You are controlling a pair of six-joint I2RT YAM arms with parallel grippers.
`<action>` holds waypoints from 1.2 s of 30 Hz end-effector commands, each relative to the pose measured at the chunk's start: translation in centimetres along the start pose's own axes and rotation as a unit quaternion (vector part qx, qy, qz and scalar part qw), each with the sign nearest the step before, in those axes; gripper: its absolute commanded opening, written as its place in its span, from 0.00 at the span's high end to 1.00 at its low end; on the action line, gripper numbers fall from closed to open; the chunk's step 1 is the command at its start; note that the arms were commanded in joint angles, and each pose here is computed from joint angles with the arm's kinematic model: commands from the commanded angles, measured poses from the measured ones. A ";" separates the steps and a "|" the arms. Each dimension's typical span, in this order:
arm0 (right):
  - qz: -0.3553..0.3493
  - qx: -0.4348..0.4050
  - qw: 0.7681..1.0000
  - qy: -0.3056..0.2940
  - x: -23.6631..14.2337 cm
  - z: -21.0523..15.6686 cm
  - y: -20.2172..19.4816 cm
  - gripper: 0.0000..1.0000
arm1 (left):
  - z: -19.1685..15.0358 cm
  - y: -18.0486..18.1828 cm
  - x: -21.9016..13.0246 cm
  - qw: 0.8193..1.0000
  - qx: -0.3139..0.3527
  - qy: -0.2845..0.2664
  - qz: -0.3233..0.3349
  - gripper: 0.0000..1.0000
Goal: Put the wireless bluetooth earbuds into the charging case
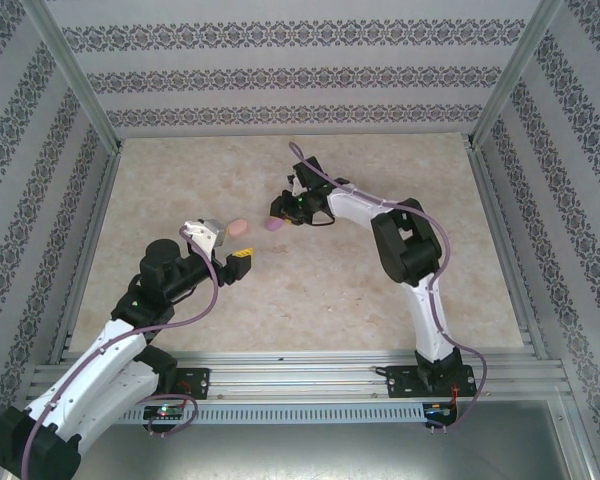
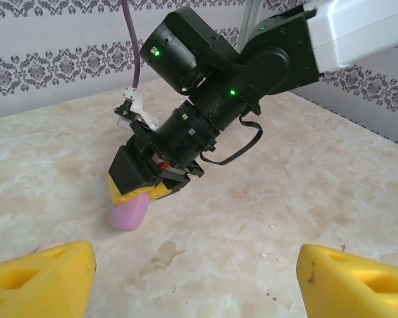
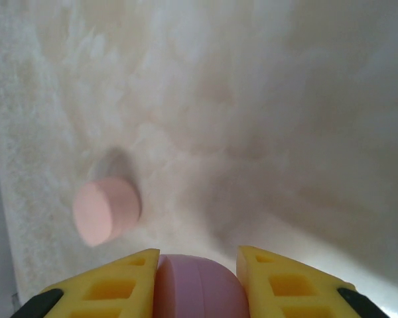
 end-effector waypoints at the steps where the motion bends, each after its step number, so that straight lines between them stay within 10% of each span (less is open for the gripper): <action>1: -0.015 -0.018 1.000 0.010 0.7 0.8 -1.4 0.77 | -0.7 0.5 0.3 1.000 0.002 -0.002 0.008 0.21; 15: -0.050 -0.013 0.998 0.027 -0.8 1.4 -4.1 0.49 | 0.1 0.9 0.6 1.000 0.016 -0.009 0.022 0.21; 27: -0.153 -0.088 0.981 -0.075 -15.3 2.3 -2.7 0.39 | 3.6 5.0 -0.6 0.980 0.015 -0.030 0.198 0.10; 36: -0.347 -0.187 0.901 -0.178 -26.7 -2.8 -5.3 0.18 | 2.6 12.8 -1.2 0.935 -0.024 -0.032 0.353 0.00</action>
Point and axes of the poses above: each hand's point on the last joint's axis, 136 mm out from that joint toward the fingers, its own x axis out along the fingers, its own y axis along the line the jaws close on, z = x × y, the point moved 4 cm from there along -x, back along the fingers, and after that the axes turned 14 degrees about -x, right-handed, at the moved point
